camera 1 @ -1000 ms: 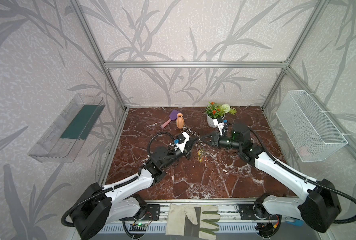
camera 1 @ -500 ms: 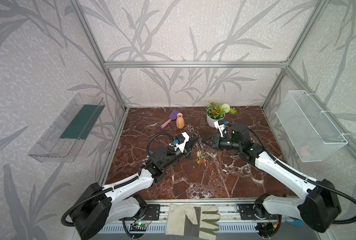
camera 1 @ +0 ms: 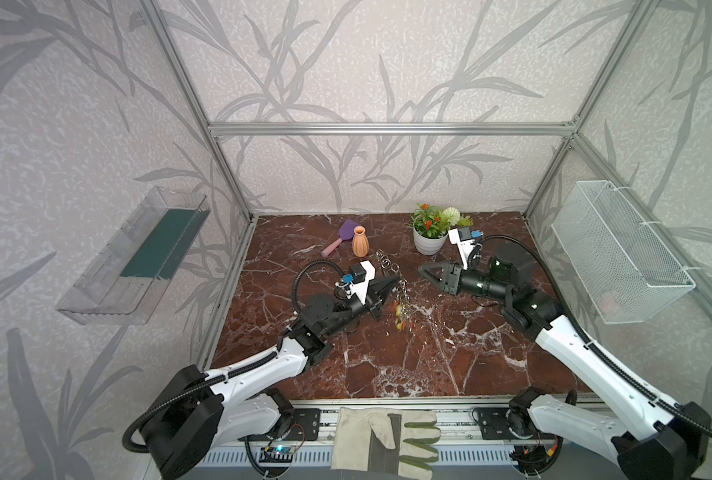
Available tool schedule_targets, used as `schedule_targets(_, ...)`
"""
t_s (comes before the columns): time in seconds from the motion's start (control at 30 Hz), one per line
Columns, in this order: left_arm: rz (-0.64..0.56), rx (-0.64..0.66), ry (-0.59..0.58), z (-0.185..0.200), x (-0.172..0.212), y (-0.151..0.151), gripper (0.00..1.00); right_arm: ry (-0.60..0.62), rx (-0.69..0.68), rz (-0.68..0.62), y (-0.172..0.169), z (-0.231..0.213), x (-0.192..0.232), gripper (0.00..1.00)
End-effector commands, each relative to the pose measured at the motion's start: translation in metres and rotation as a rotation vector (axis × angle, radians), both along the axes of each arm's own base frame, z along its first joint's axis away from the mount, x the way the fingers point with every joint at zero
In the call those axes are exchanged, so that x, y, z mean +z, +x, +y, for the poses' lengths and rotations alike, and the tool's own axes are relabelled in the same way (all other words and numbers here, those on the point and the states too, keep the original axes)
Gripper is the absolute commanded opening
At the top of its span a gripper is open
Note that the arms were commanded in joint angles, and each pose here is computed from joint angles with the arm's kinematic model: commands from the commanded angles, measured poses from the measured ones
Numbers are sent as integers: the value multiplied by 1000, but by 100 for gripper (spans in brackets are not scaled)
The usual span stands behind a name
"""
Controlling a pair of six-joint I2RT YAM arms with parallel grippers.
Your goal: Put the keys on the keyring
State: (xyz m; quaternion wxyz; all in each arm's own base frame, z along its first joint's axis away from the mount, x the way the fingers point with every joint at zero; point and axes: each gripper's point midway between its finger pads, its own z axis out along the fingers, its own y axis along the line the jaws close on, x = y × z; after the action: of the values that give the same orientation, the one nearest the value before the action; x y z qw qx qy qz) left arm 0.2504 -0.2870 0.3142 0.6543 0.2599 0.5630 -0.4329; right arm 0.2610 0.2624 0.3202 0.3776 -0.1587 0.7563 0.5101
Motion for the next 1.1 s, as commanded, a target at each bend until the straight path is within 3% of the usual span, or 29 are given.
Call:
schedule_targets(0.0, -23, -70, -152, 6, 36, -10, 0, 4, 86, -105, -6, 16, 12, 21)
schedule_targets(0.37, 3, -101, -171, 9, 36, -14, 0, 51, 181, -138, -21, 32, 15, 19)
schedule_targets(0.6, -3, -109, -195, 11, 41, -17, 0, 40, 193, -121, -21, 37, 8, 9)
schedule_targets(1.07, -12, -116, -234, 12, 49, -16, 0, 85, 226, -77, -24, 42, -4, 7)
